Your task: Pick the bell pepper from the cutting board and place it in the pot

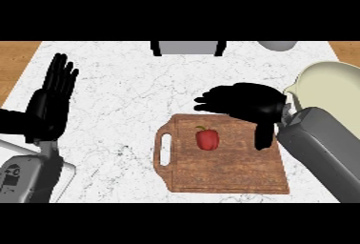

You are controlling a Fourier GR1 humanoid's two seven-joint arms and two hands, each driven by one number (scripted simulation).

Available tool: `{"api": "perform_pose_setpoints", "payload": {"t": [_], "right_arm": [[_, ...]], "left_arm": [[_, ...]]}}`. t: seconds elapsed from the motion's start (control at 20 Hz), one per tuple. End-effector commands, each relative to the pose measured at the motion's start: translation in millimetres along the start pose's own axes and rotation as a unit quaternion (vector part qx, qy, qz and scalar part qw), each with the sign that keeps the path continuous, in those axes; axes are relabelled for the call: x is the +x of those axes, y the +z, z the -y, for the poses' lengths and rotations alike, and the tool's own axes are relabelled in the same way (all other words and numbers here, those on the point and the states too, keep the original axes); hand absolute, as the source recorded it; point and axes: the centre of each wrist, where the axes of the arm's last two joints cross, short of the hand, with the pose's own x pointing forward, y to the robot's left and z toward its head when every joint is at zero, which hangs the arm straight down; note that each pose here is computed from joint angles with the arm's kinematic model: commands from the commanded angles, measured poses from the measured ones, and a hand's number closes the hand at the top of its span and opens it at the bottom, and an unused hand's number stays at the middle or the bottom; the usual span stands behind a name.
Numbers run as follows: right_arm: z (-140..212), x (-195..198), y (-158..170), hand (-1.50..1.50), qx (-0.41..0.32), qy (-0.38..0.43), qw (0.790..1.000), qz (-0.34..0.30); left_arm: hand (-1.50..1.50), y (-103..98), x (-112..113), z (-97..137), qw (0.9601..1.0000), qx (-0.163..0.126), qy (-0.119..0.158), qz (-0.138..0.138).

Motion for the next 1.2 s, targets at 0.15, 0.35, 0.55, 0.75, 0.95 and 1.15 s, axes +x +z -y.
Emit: {"api": "perform_pose_setpoints", "payload": {"t": [0.15,0.35,0.55,0.75,0.95,1.15], "right_arm": [[-42,9,-29,-1.50,0.034,-0.003,0.999,-0.019],[-34,5,-26,-1.50,0.030,0.006,0.999,-0.010],[-52,-1,-36,-1.50,0.013,0.001,1.000,0.009],[-56,7,-23,-1.50,0.009,0.002,1.000,0.005],[-79,9,-31,-1.50,0.014,0.040,0.999,-0.035],[-81,11,-66,-1.50,0.011,0.036,0.998,-0.051]], "left_arm": [[0.00,-16,6,11,1.0000,-0.004,0.002,-0.002],[0.00,10,9,-4,1.0000,-0.002,-0.001,0.003],[0.00,19,11,-2,0.9999,-0.010,-0.002,-0.002],[0.00,-4,10,-4,0.9999,0.000,0.005,-0.010],[0.00,-5,-8,-3,1.0000,0.005,0.000,-0.001],[0.00,-16,2,-12,1.0000,-0.004,0.004,0.002]]}}
